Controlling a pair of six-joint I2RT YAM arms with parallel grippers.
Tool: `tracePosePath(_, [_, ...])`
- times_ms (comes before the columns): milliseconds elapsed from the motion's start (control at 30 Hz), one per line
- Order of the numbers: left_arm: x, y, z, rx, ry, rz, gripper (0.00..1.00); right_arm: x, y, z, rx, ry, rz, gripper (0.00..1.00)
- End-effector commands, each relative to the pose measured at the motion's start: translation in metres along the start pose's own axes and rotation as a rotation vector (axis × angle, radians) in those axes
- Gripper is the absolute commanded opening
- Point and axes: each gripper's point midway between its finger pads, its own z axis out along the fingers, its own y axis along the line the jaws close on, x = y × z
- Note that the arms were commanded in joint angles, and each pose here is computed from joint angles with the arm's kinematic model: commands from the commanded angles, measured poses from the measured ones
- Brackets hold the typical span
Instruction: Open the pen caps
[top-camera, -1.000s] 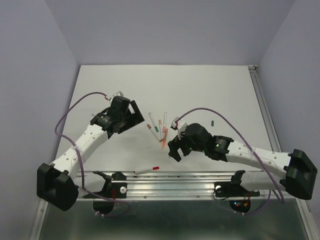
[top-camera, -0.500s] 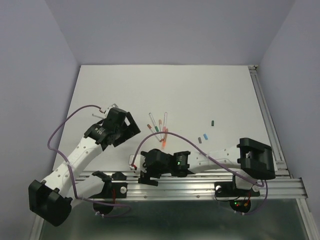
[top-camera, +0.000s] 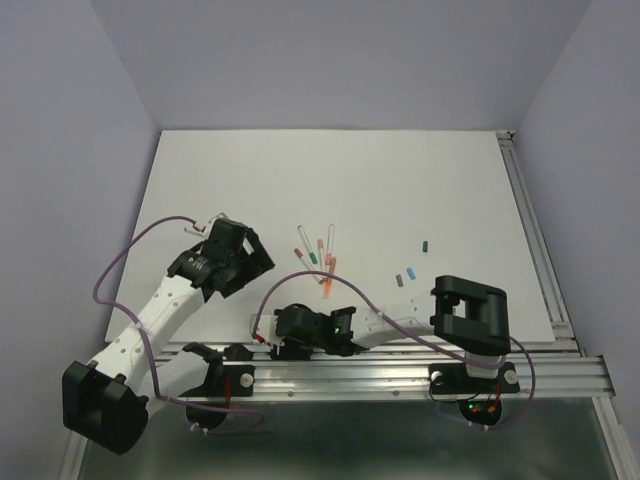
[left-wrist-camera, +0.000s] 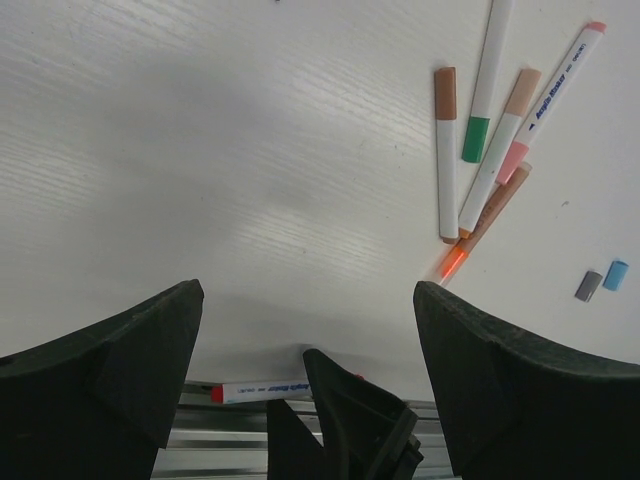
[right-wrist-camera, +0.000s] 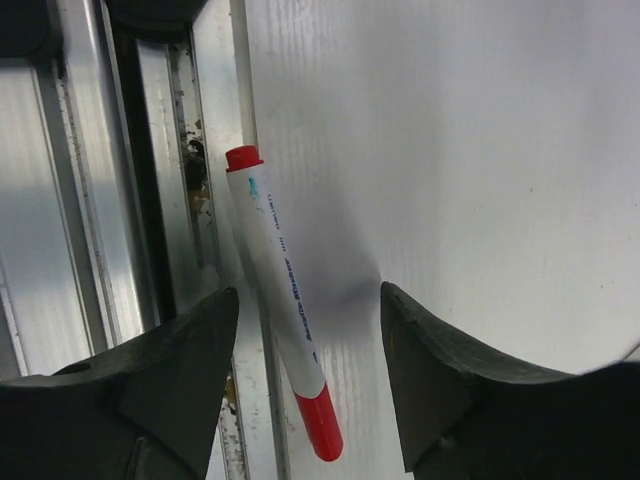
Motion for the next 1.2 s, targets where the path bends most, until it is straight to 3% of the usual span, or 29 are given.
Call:
tracePosePath(0, [-0.005,0.001,-0.001,0.013,-0.019,0.012,0.99,-0.029,-0.017,0.005,0.085,-0.074,0.003,0.59])
tracePosePath(67, [-0.005,0.002,-0.001,0.009,-0.021,0.009,0.99,-0.023,-0.016,0.008,0.092,-0.065,0.008,0.45])
tracePosePath(167, [-0.006,0.004,-0.001,0.005,-0.025,0.007,0.99,-0.015,-0.014,0.009,0.116,-0.064,0.013,0.33])
tracePosePath(400, [-0.003,0.004,-0.002,0.017,-0.015,0.01,0.99,-0.003,-0.016,0.008,0.151,-0.054,0.076,0.18])
tracePosePath(533, [-0.006,-0.008,-0.008,0.075,-0.019,0.026,0.99,-0.014,-0.021,-0.006,0.178,-0.135,0.166,0.08])
tracePosePath(833, [-0.006,-0.047,-0.033,0.313,-0.014,0.071,0.99,-0.051,-0.038,-0.05,0.159,-0.32,0.429,0.01])
tracePosePath(1067, [-0.004,-0.086,-0.06,0.563,-0.033,0.082,0.99,-0.056,-0.093,-0.093,0.177,-0.441,0.776,0.01])
tracePosePath(1167, [-0.013,-0.104,-0.076,0.661,-0.091,0.077,0.99,-0.064,-0.106,-0.108,0.164,-0.496,0.834,0.01])
